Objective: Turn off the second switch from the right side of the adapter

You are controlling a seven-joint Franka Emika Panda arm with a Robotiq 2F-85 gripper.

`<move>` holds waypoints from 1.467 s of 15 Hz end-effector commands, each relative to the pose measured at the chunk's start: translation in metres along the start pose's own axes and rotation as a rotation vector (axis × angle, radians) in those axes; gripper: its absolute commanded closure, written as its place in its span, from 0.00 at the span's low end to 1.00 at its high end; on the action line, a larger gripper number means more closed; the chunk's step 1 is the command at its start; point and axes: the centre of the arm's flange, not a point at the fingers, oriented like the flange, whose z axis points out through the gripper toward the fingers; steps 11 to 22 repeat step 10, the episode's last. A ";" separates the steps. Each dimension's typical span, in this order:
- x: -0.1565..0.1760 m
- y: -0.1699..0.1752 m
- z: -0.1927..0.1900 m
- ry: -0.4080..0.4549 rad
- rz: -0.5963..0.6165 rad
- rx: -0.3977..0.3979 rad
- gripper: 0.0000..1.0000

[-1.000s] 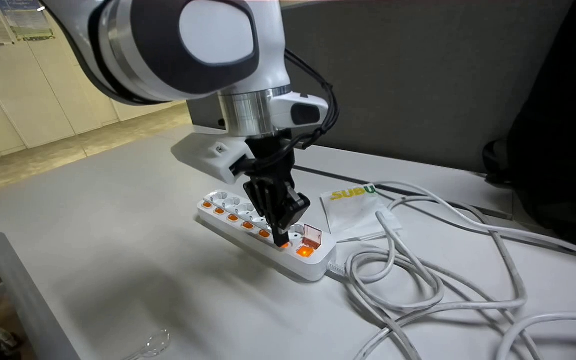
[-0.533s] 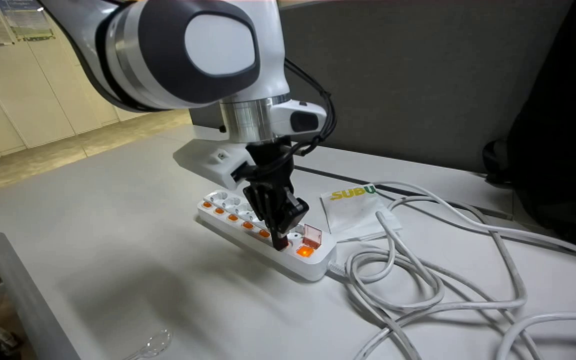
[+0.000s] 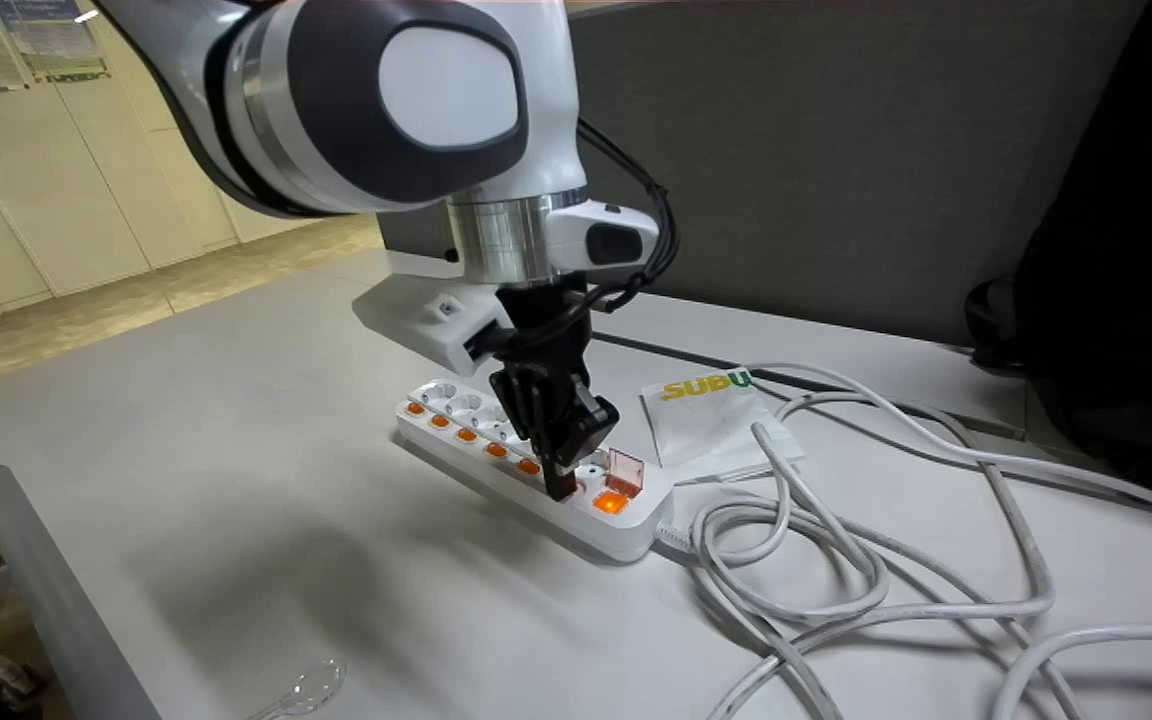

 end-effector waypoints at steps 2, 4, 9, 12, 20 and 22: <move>0.018 -0.002 0.017 -0.077 0.043 0.009 1.00; 0.022 -0.001 0.022 -0.098 0.053 0.002 1.00; 0.025 -0.001 0.026 -0.135 0.065 0.006 1.00; 0.026 -0.001 0.025 -0.145 0.068 0.009 1.00; 0.026 -0.001 0.025 -0.145 0.068 0.009 1.00; 0.026 -0.001 0.025 -0.145 0.068 0.009 1.00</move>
